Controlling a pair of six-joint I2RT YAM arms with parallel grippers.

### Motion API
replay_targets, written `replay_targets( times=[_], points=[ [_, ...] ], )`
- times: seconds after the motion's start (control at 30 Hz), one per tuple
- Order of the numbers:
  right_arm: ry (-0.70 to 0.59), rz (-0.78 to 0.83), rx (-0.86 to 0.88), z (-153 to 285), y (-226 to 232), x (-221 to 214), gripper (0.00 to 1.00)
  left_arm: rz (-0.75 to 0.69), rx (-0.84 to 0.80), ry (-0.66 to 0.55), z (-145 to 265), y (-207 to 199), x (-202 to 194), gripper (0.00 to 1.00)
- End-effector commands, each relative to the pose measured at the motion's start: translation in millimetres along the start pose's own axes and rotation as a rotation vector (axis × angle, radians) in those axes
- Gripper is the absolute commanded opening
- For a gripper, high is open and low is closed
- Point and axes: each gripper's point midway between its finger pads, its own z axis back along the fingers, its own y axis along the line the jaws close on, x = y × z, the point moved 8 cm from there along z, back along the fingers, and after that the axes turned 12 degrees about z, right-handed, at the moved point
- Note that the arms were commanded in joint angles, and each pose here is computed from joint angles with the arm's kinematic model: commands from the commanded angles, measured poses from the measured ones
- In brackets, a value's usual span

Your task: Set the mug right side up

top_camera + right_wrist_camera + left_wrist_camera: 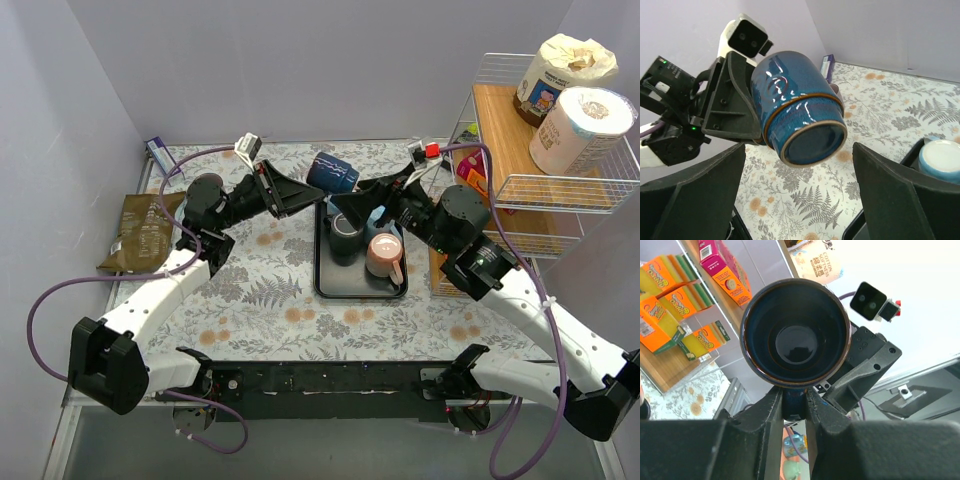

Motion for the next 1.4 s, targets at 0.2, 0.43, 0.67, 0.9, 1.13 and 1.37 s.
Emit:
replay_targets(
  times=[0.2,0.43,0.67,0.9,1.13,1.37],
  points=[
    [0.071,-0.063,-0.255,23,-14,33,0.95,-0.107,0.391,-0.276,-3,-21,47,0.0],
    [0.153,-0.081,-0.316,30,-18,25,0.95,-0.379,0.83,-0.469,20,35,86,0.0],
    [0.195,-0.114,-0.343,37,-19,16,0.95,-0.57,1.049,-0.531,33,89,117,0.0],
    [0.223,-0.116,-0.39,44,-24,8,0.95,-0.636,1.223,-0.559,49,140,145,0.0],
    [0.233,-0.124,-0.423,49,-27,0,0.94,-0.638,1.338,-0.637,64,188,152,0.0],
    [0.25,-0.136,-0.476,49,-33,-4,0.94,-0.648,1.401,-0.653,75,220,158,0.0]
  ],
)
